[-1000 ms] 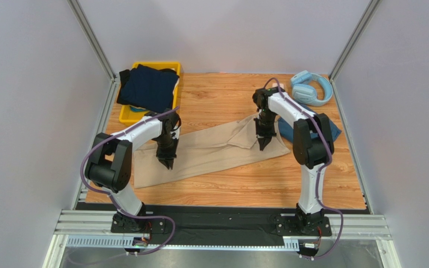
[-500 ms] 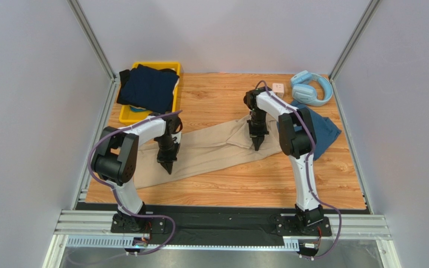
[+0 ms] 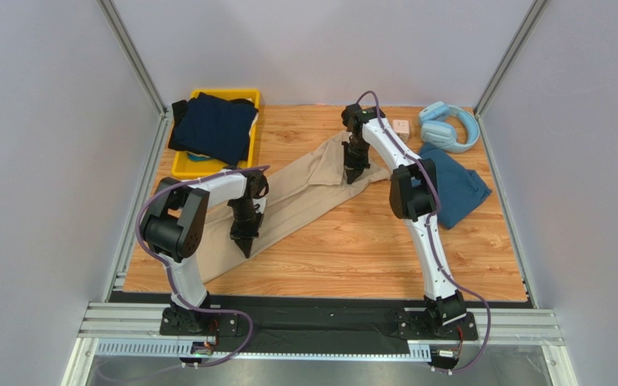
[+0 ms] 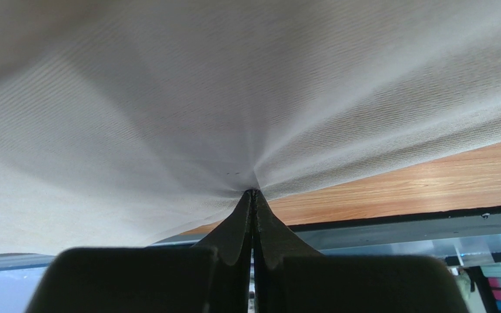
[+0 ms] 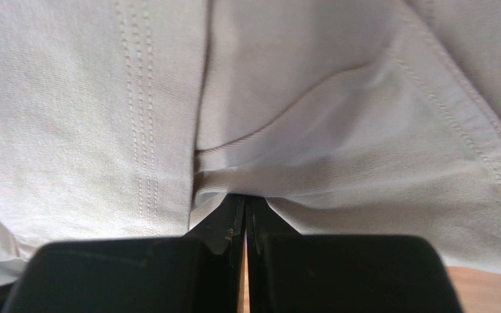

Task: Fold and stack the t-shirts
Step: Rotate the tshirt 90 degrees

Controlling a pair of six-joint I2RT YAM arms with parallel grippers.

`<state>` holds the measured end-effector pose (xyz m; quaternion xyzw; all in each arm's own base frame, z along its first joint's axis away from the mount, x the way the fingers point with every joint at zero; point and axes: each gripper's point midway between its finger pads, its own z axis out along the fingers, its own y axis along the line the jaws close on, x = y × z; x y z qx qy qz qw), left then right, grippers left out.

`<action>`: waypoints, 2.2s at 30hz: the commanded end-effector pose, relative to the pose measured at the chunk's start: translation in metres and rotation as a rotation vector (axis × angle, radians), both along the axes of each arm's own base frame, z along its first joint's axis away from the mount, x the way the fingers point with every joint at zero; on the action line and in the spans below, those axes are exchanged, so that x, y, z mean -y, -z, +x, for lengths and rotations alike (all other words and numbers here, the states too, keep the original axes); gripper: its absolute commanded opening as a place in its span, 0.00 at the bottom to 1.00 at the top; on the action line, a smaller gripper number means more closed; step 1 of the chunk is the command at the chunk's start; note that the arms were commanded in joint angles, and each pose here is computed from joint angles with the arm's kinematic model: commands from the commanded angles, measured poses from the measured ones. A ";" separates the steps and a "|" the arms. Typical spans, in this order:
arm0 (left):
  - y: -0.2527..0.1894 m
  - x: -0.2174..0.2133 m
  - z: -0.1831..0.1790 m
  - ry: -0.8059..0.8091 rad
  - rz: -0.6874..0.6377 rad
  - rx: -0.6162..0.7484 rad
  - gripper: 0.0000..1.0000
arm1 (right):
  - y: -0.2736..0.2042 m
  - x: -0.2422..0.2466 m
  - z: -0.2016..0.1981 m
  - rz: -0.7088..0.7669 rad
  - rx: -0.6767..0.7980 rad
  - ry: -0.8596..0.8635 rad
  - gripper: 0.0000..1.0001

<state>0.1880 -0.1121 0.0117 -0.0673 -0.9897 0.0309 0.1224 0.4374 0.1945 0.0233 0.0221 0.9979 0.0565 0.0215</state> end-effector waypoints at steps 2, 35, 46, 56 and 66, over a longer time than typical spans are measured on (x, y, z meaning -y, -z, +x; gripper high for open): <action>0.009 0.028 0.004 0.042 -0.047 -0.024 0.00 | 0.000 -0.015 0.083 0.156 0.260 0.089 0.09; -0.064 0.081 0.041 0.151 -0.100 0.260 0.10 | -0.119 -0.023 -0.006 0.640 0.225 0.090 0.33; -0.021 0.068 0.039 0.112 -0.079 0.199 0.09 | -0.040 -0.111 -0.096 0.571 -0.003 -0.048 0.33; 0.020 0.054 0.003 0.130 -0.047 0.044 0.00 | -0.027 -0.146 -0.080 0.554 -0.047 -0.030 0.29; 0.031 0.080 -0.018 0.199 -0.049 0.026 0.00 | 0.028 -0.108 -0.086 0.331 -0.086 -0.033 0.17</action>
